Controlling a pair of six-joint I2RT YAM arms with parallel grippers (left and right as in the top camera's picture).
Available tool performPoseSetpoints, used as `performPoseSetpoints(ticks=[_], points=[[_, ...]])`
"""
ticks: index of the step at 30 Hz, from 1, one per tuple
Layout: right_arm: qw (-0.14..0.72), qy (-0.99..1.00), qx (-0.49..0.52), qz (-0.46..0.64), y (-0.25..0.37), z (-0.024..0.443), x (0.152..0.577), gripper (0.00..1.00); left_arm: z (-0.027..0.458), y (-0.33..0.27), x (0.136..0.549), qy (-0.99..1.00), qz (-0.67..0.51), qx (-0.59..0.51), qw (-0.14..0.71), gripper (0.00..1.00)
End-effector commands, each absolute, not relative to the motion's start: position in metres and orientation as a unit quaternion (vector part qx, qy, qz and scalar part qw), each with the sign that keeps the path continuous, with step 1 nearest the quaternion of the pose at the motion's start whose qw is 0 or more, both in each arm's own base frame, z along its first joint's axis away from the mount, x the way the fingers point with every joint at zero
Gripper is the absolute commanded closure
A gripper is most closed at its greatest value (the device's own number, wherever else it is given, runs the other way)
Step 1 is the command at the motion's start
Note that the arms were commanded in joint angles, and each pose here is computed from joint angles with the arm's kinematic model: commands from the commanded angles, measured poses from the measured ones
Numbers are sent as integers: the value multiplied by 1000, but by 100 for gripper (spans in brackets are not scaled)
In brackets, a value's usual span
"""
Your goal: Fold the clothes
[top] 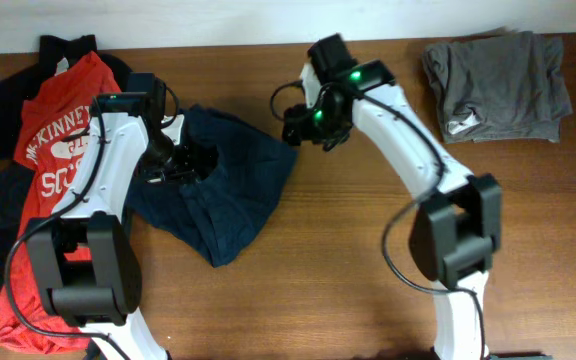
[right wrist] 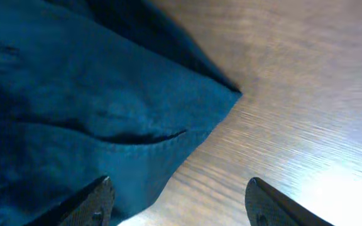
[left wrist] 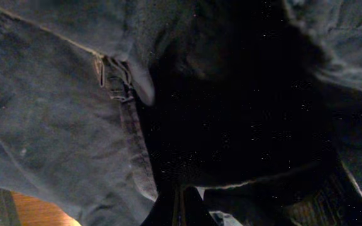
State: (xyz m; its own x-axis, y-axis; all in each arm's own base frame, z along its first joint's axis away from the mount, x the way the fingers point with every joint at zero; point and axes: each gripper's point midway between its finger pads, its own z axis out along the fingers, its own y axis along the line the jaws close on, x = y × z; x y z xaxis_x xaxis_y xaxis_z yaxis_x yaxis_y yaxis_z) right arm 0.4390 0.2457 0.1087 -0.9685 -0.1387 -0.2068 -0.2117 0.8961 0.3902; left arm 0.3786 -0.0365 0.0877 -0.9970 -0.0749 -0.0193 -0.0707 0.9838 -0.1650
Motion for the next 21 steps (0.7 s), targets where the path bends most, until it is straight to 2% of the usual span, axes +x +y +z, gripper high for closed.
performPoseSetpoints(ticks=[1, 8, 15, 16, 19, 21], points=[[58, 968, -93, 227, 259, 89, 434, 28, 92, -32, 379, 996, -78, -46, 18, 99], [12, 960, -94, 264, 276, 55, 427, 27, 95, -34, 375, 996, -81, -46, 13, 99], [20, 952, -123, 279, 307, 46, 422, 28, 109, -36, 374, 995, -88, -43, 30, 99], [19, 952, -123, 279, 309, 45, 421, 34, 111, -36, 374, 995, -88, -43, 34, 99], [10, 954, -120, 275, 312, 34, 419, 70, 120, -36, 374, 994, -89, -40, 46, 99], [4, 955, -119, 273, 313, 27, 417, 89, 125, -36, 374, 994, -89, -39, 54, 99]])
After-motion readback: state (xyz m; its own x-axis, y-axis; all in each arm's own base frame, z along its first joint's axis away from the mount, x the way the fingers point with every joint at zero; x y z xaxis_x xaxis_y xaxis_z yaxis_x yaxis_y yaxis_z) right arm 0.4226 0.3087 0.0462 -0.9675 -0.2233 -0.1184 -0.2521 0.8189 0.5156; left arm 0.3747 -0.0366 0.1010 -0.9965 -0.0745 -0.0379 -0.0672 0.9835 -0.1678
